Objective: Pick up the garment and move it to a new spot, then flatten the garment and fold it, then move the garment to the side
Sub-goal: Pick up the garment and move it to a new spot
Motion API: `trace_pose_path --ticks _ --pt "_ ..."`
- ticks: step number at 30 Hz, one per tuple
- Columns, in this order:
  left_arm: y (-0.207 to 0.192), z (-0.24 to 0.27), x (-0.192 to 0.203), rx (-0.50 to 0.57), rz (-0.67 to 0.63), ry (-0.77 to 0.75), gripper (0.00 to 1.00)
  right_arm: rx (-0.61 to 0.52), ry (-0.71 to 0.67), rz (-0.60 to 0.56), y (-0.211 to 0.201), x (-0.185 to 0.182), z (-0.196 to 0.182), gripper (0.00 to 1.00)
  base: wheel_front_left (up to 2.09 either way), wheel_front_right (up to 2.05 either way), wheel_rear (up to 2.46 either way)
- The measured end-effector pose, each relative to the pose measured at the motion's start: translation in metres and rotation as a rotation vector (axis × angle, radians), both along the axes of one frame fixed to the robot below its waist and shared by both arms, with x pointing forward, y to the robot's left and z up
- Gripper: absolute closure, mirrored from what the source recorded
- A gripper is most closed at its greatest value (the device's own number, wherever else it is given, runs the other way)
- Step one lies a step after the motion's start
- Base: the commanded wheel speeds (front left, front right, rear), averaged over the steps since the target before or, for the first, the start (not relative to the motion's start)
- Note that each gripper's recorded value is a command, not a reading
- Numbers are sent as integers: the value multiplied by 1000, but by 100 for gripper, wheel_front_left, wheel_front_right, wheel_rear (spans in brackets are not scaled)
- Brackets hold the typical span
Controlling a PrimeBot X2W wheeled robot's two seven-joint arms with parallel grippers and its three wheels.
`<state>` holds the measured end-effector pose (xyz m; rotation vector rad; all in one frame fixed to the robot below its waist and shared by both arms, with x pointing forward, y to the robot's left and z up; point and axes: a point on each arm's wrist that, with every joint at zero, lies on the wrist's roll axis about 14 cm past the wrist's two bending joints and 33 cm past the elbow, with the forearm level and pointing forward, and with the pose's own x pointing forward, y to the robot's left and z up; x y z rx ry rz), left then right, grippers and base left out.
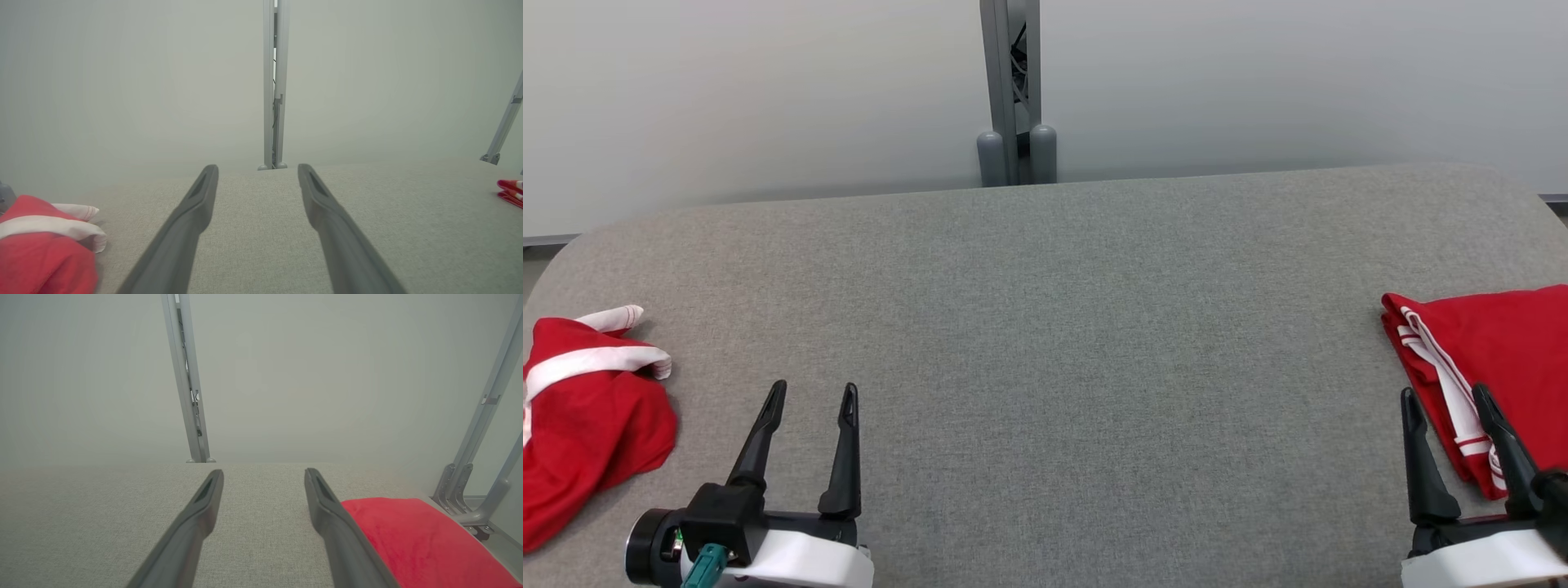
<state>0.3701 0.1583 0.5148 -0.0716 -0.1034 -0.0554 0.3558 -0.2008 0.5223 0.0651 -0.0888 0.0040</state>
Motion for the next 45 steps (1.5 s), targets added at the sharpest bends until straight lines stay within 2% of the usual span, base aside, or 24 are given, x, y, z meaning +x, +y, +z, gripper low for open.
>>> trace_pose_path --ticks 5,12,19,29,41,45 --pt "6 3 0 1 17 -9 0 -4 -2 13 4 4 1 0 0 0 0" --pt "29 9 -10 -6 95 -25 0 -8 -10 105 34 16 5 0 0 0 0" --pt "84 20 -43 -22 284 -60 0 -7 -18 288 96 32 9 0 0 0 0" --pt "133 24 -90 -24 464 -78 0 26 -22 469 159 36 13 0 0 0 0" --pt "143 31 -102 -27 506 -102 0 24 -21 515 174 34 13 0 0 0 0" --pt "152 59 -98 8 522 -183 0 25 -19 510 173 34 13 0 0 0 0"
